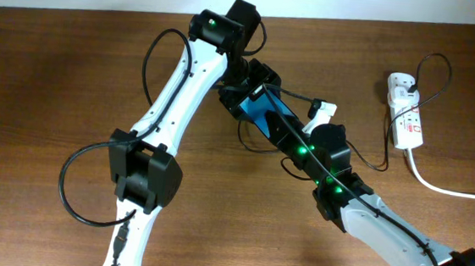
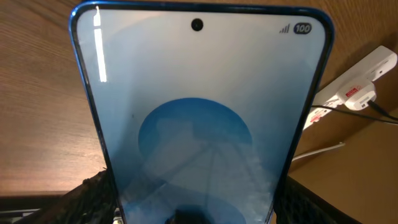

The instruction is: Plug charger to phone and switch on socket

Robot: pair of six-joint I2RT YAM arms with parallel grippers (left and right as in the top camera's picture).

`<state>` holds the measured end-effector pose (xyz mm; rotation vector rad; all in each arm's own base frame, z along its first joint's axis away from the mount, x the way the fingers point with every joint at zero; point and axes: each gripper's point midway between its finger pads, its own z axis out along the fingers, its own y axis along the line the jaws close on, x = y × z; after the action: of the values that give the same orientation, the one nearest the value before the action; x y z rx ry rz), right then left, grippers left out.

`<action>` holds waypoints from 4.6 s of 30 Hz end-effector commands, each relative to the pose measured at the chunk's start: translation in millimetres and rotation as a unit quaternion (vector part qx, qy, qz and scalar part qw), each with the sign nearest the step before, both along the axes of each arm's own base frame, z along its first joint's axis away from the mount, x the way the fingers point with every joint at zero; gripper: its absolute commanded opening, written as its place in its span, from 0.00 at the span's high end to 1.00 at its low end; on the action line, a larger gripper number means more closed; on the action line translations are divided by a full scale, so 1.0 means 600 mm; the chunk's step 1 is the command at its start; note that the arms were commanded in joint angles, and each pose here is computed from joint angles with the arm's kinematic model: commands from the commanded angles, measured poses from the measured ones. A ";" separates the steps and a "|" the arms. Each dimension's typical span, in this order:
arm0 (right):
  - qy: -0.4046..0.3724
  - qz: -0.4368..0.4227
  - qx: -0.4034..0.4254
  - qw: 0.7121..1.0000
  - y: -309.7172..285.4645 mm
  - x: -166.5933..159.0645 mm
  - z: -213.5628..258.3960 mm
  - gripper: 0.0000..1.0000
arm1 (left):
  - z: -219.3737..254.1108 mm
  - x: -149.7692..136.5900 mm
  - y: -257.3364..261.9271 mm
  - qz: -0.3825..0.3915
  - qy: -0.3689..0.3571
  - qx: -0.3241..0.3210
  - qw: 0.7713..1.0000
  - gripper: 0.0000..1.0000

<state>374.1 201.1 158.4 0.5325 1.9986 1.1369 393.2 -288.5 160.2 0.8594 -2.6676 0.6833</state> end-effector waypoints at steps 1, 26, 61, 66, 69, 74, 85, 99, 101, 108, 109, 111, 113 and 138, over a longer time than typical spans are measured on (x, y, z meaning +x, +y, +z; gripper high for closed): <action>-0.009 0.008 -0.006 1.000 0.007 0.001 0.005 0.96 | 0.018 -0.001 -0.005 0.005 -0.003 -0.011 1.000 0.83; -0.070 -0.045 0.063 0.995 -0.195 -0.076 0.194 0.96 | 0.178 0.175 0.089 -0.238 -0.424 -0.281 0.828 0.01; -0.046 -0.108 0.307 0.944 0.054 0.114 0.212 0.96 | 0.267 0.168 -0.028 -0.156 -0.339 -0.393 0.840 0.89; -0.046 -0.109 0.307 0.944 0.054 0.115 0.212 0.96 | 0.258 0.184 -0.025 -0.122 -0.328 -0.374 0.859 1.00; -0.047 -0.109 0.307 0.944 0.054 0.115 0.212 0.81 | 0.257 0.192 -0.016 -0.111 -0.328 -0.369 0.863 1.00; -0.069 -0.101 0.269 0.955 0.056 0.114 0.211 0.24 | 0.255 0.248 0.090 -0.058 -0.354 -0.344 0.868 1.00; 0.130 0.161 -0.258 0.944 0.044 -0.039 -0.097 0.32 | 0.202 0.278 0.369 -0.018 -0.416 -0.249 0.874 1.00; 0.308 0.081 -0.226 0.921 0.094 0.128 -0.200 0.67 | 0.198 0.268 0.377 -0.016 -0.407 -0.255 0.877 1.00; 0.314 0.082 -0.229 0.918 0.095 0.128 -0.220 0.71 | 0.197 0.267 0.376 -0.016 -0.403 -0.256 0.878 1.00; 0.302 0.050 -0.255 0.917 0.078 0.149 -0.246 0.73 | 0.192 0.261 0.373 -0.019 -0.398 -0.255 0.881 1.00; 0.305 0.051 -0.256 0.916 0.078 0.149 -0.255 0.74 | 0.192 0.261 0.373 -0.022 -0.400 -0.254 0.880 1.00; 0.315 0.061 -0.251 0.913 0.083 0.143 -0.273 0.74 | 0.191 0.260 0.373 -0.022 -0.399 -0.255 0.881 1.00; 0.312 0.060 -0.250 0.915 0.085 0.146 -0.273 0.77 | 0.191 0.260 0.373 -0.022 -0.399 -0.255 0.881 1.00; -0.015 0.275 -0.105 0.955 0.008 -0.158 0.110 0.96 | 0.241 0.146 0.130 -0.263 -0.474 -0.390 0.744 1.00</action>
<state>282.2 202.5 225.9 -0.1820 2.2834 1.2284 485.5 -208.6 291.5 -0.5709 -2.5932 2.1980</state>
